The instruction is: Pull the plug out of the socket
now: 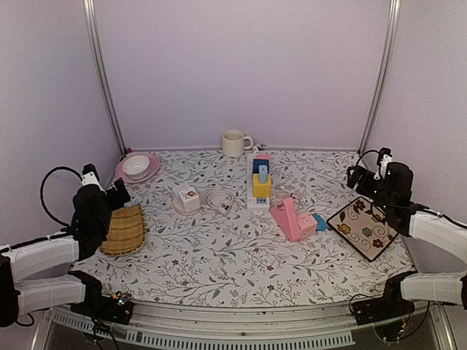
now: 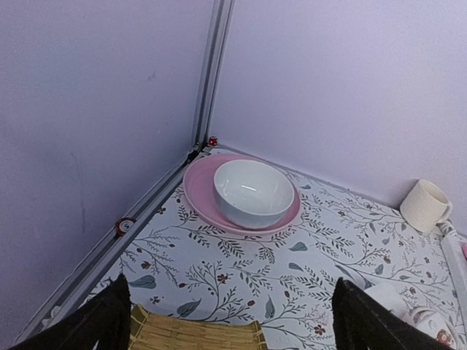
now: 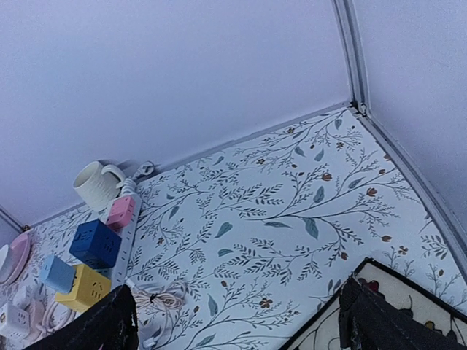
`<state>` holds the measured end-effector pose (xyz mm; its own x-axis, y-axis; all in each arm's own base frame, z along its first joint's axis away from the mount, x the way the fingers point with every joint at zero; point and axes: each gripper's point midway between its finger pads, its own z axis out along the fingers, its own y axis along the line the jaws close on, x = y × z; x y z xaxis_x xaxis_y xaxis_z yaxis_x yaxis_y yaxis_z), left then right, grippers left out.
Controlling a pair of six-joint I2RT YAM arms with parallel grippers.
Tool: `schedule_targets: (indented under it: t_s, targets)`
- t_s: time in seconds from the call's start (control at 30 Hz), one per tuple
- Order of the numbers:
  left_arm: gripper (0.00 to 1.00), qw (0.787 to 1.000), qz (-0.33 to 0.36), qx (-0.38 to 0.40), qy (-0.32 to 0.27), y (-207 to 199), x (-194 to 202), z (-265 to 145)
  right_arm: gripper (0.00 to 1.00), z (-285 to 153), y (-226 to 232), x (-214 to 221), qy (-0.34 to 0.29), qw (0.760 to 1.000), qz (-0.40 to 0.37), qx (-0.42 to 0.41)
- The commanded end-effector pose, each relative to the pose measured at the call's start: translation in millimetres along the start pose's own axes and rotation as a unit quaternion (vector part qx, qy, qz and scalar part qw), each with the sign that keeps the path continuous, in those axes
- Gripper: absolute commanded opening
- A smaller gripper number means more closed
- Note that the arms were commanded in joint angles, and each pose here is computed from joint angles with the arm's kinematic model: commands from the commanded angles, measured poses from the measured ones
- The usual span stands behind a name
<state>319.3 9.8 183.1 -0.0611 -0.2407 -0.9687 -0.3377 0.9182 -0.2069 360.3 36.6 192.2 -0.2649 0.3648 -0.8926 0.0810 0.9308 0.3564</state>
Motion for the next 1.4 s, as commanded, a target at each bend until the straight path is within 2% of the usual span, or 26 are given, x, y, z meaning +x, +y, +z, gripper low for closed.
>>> schedule_targets:
  t_s: [0.0, 0.1, 0.27, 0.67, 0.93, 1.13, 1.37]
  targets:
    - [0.95, 0.998, -0.009, 0.053, 0.032, -25.8, -3.3, 5.7, 0.99, -9.5, 47.7, 28.5, 0.087, 0.992, 0.003, -0.088]
    - [0.93, 0.994, -0.019, 0.097, 0.047, -44.5, -2.5, 2.0, 0.99, -19.8, 76.1, 52.9, 0.128, 0.984, -0.017, -0.125]
    - [0.93, 0.991, -0.026, 0.125, 0.051, -57.8, -7.6, -5.6, 0.99, -34.3, 112.8, 81.5, 0.159, 0.973, -0.03, -0.166]
    - [0.93, 0.987, -0.032, 0.145, 0.057, -64.1, -2.6, -7.8, 0.99, -14.3, 179.3, 133.3, 0.217, 0.957, -0.071, -0.181]
    - [0.93, 0.984, -0.035, 0.159, 0.068, -70.3, 2.5, -7.8, 0.99, -15.1, 228.0, 190.2, 0.252, 0.936, -0.156, -0.188]
    - [0.91, 0.971, -0.048, 0.208, 0.108, -95.1, 13.4, -15.8, 0.99, -50.9, 262.2, 216.5, 0.264, 0.923, -0.194, -0.202]
    - [0.9, 0.945, -0.072, 0.269, 0.17, -126.6, 33.7, -60.1, 0.99, -103.8, 308.1, 257.1, 0.301, 0.9, -0.18, -0.257]
